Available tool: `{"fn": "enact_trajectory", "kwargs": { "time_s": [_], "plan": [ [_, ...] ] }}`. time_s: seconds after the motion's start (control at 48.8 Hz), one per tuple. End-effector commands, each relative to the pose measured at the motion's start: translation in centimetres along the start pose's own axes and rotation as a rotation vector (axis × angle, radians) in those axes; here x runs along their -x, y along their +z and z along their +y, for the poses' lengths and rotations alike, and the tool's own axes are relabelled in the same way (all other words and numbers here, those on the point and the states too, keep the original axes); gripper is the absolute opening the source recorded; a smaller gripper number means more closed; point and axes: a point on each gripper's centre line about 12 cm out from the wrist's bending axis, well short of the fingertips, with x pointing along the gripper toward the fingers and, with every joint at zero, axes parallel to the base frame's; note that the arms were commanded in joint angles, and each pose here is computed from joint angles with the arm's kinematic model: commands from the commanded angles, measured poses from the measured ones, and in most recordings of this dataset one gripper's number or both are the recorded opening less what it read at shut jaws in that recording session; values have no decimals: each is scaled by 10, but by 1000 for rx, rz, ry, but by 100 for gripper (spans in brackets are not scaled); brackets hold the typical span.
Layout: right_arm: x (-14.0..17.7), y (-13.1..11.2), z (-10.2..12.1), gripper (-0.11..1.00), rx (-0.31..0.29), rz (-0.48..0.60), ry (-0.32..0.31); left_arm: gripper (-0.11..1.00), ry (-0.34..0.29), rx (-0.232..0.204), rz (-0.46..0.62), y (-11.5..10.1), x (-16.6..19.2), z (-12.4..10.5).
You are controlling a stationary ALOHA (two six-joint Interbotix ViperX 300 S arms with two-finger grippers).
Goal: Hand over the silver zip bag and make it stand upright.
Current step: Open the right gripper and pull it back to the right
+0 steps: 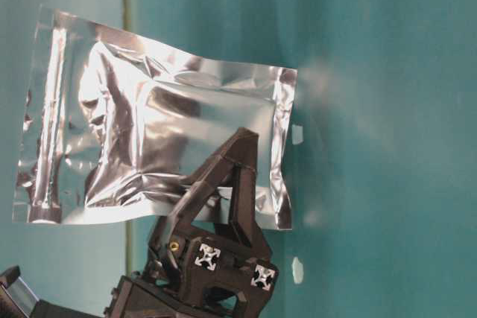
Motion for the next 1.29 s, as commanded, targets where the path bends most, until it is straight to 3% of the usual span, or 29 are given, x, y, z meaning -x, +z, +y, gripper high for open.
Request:
{"fn": "enact_trajectory", "kwargs": {
  "time_s": [0.0, 1.272],
  "plan": [
    [6, 6, 1, 88, -10, -33, 5, 30, -14, -4, -6, 2, -1, -5],
    [5, 3, 1, 88, -10, -26, 4, 30, -14, -4, -6, 2, -1, -5]
  ]
}}
